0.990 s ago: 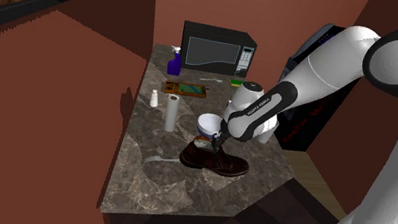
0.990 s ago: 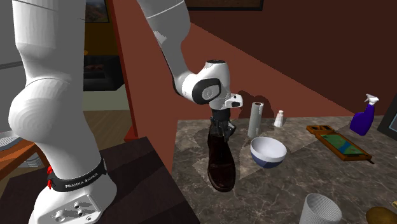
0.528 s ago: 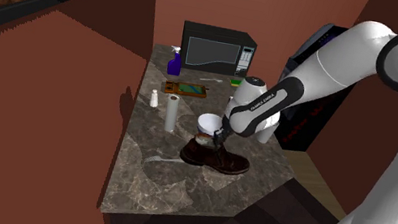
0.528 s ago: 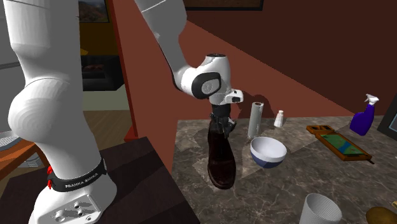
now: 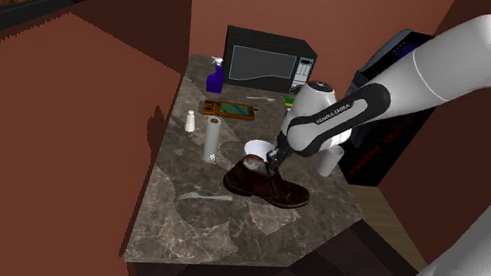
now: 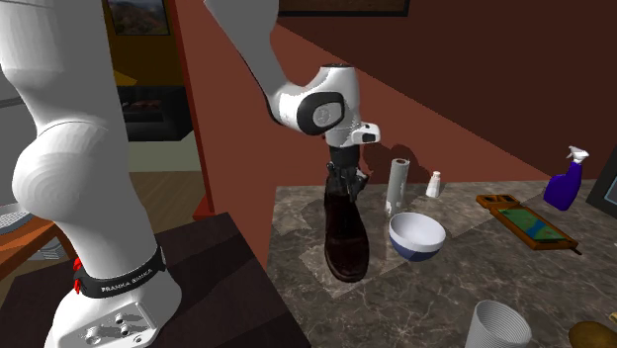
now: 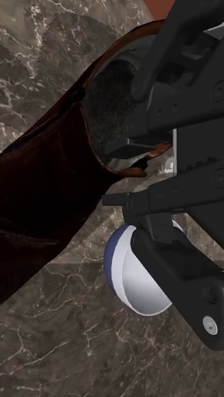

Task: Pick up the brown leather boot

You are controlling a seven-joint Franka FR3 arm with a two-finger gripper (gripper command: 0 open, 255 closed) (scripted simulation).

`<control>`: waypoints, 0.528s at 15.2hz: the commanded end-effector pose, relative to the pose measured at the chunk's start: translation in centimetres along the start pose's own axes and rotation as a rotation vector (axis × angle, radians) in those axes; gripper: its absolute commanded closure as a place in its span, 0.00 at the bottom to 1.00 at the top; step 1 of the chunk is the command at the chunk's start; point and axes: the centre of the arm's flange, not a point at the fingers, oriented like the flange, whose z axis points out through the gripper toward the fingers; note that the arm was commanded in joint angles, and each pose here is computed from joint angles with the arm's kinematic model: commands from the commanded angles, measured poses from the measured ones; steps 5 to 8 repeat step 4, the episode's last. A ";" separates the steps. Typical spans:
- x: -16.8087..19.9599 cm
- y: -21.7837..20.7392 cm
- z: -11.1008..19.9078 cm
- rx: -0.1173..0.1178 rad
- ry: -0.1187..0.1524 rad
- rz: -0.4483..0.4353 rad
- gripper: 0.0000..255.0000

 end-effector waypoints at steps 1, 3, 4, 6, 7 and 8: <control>0.3 0.0 -1.2 0.000 0.003 0.000 1.00; 0.4 0.1 -1.8 0.000 0.003 0.000 1.00; 0.4 0.1 -1.8 0.000 0.003 0.000 1.00; 0.4 0.1 -1.8 0.000 0.003 0.000 1.00; 0.4 0.1 -1.8 0.000 0.003 0.000 1.00; 0.4 0.1 -1.8 0.000 0.003 0.000 1.00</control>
